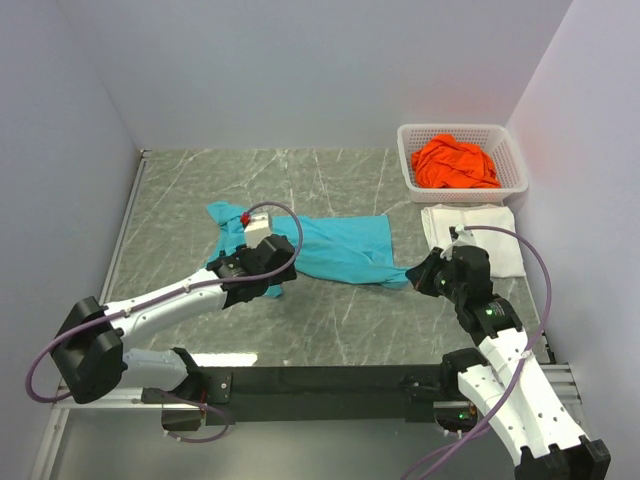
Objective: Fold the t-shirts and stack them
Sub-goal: Flatten the tshirt out
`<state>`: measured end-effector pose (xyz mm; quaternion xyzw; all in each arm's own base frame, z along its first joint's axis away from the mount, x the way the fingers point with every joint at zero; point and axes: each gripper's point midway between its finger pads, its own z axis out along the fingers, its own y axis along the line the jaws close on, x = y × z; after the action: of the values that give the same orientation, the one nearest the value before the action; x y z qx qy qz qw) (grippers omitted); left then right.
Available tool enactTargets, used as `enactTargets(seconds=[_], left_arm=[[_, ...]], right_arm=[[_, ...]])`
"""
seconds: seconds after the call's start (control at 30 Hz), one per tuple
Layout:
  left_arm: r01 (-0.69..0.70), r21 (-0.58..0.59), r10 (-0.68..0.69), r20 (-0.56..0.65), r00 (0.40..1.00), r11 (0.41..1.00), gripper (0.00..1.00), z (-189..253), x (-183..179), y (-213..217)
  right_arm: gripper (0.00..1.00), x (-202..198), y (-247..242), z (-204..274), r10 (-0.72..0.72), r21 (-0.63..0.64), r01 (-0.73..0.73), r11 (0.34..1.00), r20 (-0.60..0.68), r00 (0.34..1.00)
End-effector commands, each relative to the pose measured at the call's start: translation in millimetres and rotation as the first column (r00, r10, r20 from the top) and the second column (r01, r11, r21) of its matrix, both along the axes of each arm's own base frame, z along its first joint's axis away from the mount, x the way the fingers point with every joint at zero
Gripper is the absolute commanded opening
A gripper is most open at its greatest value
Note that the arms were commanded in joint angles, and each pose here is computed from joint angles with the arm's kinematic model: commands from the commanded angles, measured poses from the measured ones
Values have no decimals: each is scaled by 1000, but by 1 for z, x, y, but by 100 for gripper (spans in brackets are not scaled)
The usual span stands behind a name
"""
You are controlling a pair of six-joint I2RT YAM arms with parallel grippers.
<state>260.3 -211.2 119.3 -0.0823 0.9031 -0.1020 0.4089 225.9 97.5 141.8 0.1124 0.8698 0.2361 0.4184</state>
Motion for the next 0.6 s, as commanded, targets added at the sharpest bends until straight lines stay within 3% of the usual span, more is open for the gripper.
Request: enactTargets(seconds=[0.0, 0.17, 0.3, 0.57], left_arm=[[-173, -23, 170, -80, 982, 985, 70, -19, -9, 20], [-300, -142, 271, -195, 943, 943, 70, -58, -31, 23], [-340, -289, 290, -200, 936, 895, 68, -61, -27, 13], [-316, -233, 274, -196, 942, 920, 56, -68, -6, 5]], right_arm=[[0, 4, 1, 7, 6, 1, -6, 1000, 31, 999], [0, 3, 3, 8, 14, 9, -14, 1000, 33, 999], [0, 3, 4, 7, 20, 12, -21, 1000, 31, 999], [0, 3, 5, 7, 27, 13, -27, 1000, 29, 999]])
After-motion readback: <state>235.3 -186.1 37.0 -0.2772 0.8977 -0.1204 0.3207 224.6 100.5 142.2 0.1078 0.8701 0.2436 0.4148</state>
